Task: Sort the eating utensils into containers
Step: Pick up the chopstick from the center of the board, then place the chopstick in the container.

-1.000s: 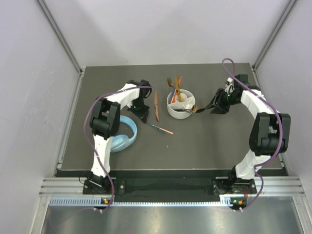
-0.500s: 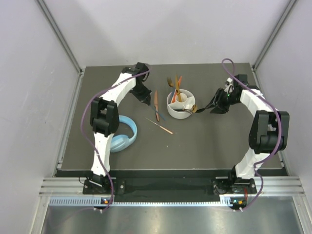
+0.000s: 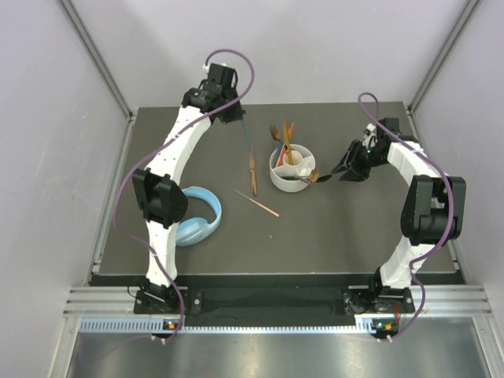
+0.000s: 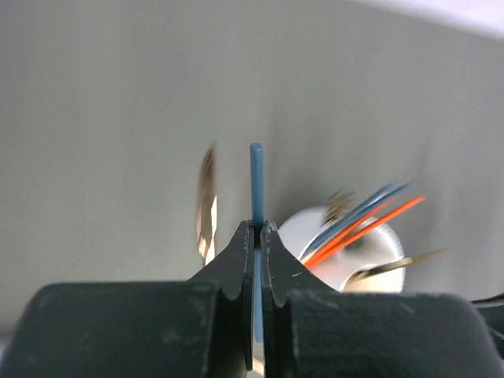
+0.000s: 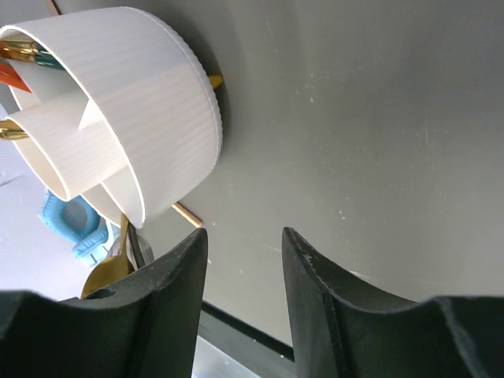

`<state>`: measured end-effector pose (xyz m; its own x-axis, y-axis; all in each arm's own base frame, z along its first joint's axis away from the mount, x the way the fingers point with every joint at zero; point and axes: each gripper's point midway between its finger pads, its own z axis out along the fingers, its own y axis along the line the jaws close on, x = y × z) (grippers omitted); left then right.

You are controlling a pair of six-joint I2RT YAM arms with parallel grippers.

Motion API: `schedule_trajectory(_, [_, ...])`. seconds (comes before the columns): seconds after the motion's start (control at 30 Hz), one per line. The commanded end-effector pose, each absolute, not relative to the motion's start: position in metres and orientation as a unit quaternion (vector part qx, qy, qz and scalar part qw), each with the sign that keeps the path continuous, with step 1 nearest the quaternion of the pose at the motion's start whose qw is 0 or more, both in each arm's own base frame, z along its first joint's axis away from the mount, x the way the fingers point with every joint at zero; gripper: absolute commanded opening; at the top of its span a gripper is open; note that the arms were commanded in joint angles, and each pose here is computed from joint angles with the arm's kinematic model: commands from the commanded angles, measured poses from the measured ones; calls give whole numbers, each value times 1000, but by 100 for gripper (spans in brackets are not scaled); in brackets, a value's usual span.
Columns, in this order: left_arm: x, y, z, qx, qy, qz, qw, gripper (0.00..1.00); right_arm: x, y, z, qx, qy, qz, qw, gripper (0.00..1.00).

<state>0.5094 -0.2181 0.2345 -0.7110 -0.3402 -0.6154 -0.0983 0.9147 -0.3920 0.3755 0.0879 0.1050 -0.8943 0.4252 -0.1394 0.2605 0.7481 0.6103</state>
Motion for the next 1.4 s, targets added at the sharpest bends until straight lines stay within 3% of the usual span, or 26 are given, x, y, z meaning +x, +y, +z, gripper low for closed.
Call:
schedule_trajectory(0.0, [549,-237,306,-27,846,-191,497,0,385,85,116,185,922,304,151,43])
schedule_trajectory(0.43, [544,-344,252,93,839,-240,480,0,377,85,115,185,926,299,141,43])
schedule_trajectory(1.17, [506,-348,200,122,875,-199,424,0,371,88,106,188,924,308,128,43])
schedule_trajectory(1.37, [503,-345,208,117,874,-197,429,31,371,89,106,188,923,310,132,43])
